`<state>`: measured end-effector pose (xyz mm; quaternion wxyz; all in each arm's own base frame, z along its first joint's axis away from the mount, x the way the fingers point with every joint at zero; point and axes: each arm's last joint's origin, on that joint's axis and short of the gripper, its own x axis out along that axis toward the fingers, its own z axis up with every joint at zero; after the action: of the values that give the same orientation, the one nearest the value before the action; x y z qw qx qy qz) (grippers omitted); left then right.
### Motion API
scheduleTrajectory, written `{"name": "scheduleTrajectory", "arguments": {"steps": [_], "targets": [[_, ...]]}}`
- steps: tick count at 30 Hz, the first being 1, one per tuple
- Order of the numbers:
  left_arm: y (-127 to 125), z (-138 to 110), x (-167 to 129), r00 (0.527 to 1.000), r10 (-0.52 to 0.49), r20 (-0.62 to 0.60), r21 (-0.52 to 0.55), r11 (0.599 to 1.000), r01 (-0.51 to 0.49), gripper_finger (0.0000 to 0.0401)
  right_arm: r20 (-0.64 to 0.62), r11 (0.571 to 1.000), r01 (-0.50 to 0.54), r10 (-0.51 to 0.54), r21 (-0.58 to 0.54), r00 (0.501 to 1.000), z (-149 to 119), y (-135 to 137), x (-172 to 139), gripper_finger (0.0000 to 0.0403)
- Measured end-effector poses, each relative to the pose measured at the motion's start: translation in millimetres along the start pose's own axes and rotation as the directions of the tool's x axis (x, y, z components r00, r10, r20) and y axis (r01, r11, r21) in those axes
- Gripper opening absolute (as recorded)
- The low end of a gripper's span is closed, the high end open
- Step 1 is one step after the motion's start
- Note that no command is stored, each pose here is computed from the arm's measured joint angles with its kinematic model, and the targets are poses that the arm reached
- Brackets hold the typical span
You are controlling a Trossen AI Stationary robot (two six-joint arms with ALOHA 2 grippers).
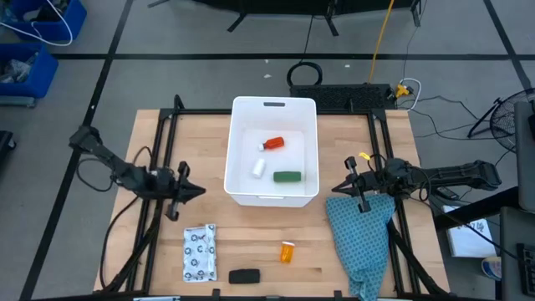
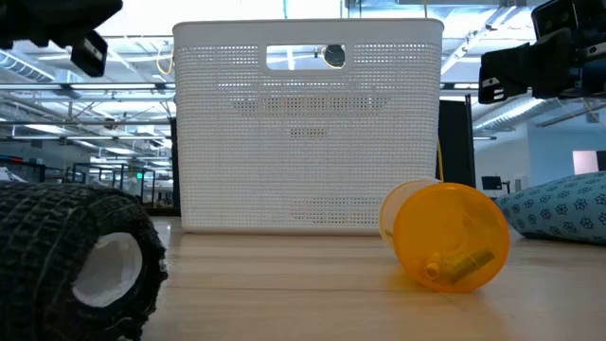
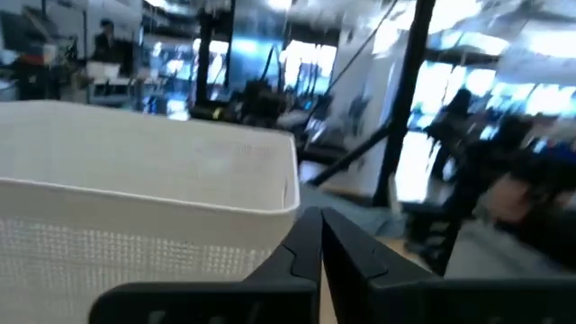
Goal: Pick & place medical supplies in basket/bin
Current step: Put the mailer bag into the basket
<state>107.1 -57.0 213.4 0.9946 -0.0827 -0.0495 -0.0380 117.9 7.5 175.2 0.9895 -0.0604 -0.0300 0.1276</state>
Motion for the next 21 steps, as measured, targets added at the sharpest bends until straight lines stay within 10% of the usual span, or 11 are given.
{"name": "scheduleTrajectory", "arguments": {"steps": [12, 21], "targets": [[-70, 70, 69, 0.913, 0.129, -0.387, 0.334, 0.943, 0.008, 0.0039, 0.0, 1.0, 0.0, 0.0, -0.002, 1.0, 0, 0, 0, 0.0], [-124, 79, 115, 0.741, 0.243, -0.626, 0.468, 0.877, 0.107, 0.0191, -0.001, 0.999, -0.001, 0.001, 0.052, 1.0, 0, 0, 0, 0.0]]}}
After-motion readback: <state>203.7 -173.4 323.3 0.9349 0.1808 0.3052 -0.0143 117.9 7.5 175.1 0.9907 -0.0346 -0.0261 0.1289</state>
